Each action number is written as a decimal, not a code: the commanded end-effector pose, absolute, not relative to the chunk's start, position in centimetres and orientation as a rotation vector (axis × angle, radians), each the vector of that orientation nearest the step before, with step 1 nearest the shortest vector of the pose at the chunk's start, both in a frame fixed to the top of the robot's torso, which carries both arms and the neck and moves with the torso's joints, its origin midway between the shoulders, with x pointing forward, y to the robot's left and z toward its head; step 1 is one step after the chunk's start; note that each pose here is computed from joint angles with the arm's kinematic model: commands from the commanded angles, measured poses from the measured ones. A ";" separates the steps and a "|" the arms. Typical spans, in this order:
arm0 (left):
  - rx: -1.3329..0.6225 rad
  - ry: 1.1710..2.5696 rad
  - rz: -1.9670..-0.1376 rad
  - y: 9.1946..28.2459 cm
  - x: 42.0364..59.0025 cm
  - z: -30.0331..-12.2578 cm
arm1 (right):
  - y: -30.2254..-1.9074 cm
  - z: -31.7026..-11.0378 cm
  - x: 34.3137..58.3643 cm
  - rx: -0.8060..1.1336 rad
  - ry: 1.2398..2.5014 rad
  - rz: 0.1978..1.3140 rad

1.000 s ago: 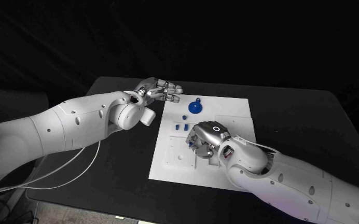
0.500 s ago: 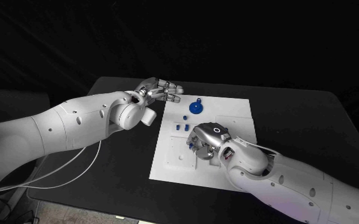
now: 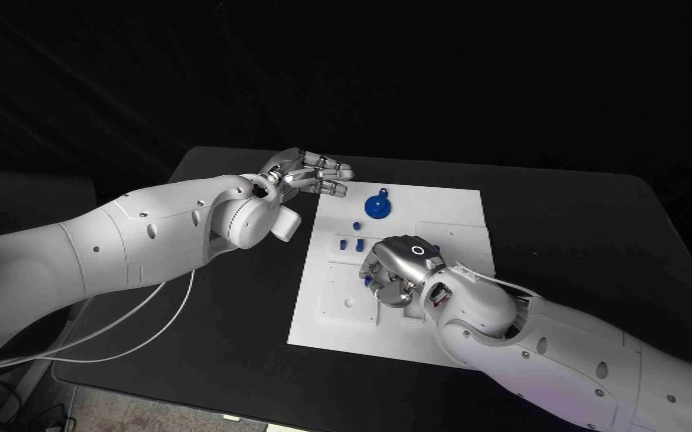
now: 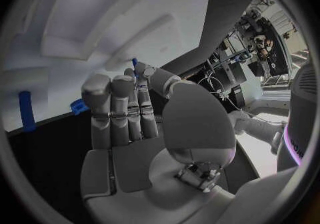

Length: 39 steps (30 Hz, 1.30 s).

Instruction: Assemble the parts on the task board

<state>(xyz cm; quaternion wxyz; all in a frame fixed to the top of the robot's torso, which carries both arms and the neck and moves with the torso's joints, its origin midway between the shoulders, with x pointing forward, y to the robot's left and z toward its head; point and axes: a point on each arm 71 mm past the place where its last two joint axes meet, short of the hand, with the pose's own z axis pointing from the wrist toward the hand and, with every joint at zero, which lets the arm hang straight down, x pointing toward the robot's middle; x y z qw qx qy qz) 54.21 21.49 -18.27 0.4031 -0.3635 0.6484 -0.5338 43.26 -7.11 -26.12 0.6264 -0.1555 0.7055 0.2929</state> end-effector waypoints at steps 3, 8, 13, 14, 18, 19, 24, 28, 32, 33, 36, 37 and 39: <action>-0.907 1.639 -1.361 21.4 54.2 -18.1 | -7.2 -26.6 43.1 -0.376 1.637 0.656; -0.907 1.636 -1.360 21.4 54.2 -18.0 | -7.2 -26.6 43.0 -0.374 1.630 0.661; -0.908 1.634 -1.358 21.4 54.3 -18.0 | -7.2 -26.6 42.9 -0.373 1.627 0.663; -0.908 1.633 -1.357 21.5 54.3 -18.0 | -7.2 -26.6 42.9 -0.373 1.627 0.663; -0.908 1.633 -1.357 21.5 54.3 -18.0 | -7.2 -26.6 42.9 -0.373 1.627 0.664; -0.908 1.633 -1.357 21.5 54.3 -18.0 | -7.2 -26.6 42.9 -0.373 1.627 0.665; -0.908 1.634 -1.357 21.5 54.3 -18.1 | -7.2 -26.6 42.9 -0.373 1.627 0.666; -0.909 1.634 -1.356 21.5 54.3 -18.1 | -7.2 -26.7 42.9 -0.373 1.636 0.656; -0.909 1.637 -1.356 21.5 54.3 -18.1 | -7.2 -26.9 43.1 -0.372 1.653 0.635; -0.909 1.637 -1.357 21.5 54.3 -18.1 | -7.2 -26.9 43.1 -0.372 1.655 0.633; -0.909 1.640 -1.357 21.5 54.3 -18.1 | -7.2 -27.0 43.2 -0.374 1.662 0.626; -0.910 1.641 -1.357 21.5 54.3 -18.1 | -7.1 -27.1 43.2 -0.376 1.666 0.624; -0.910 1.642 -1.357 21.5 54.3 -18.1 | -7.1 -27.2 43.2 -0.378 1.672 0.623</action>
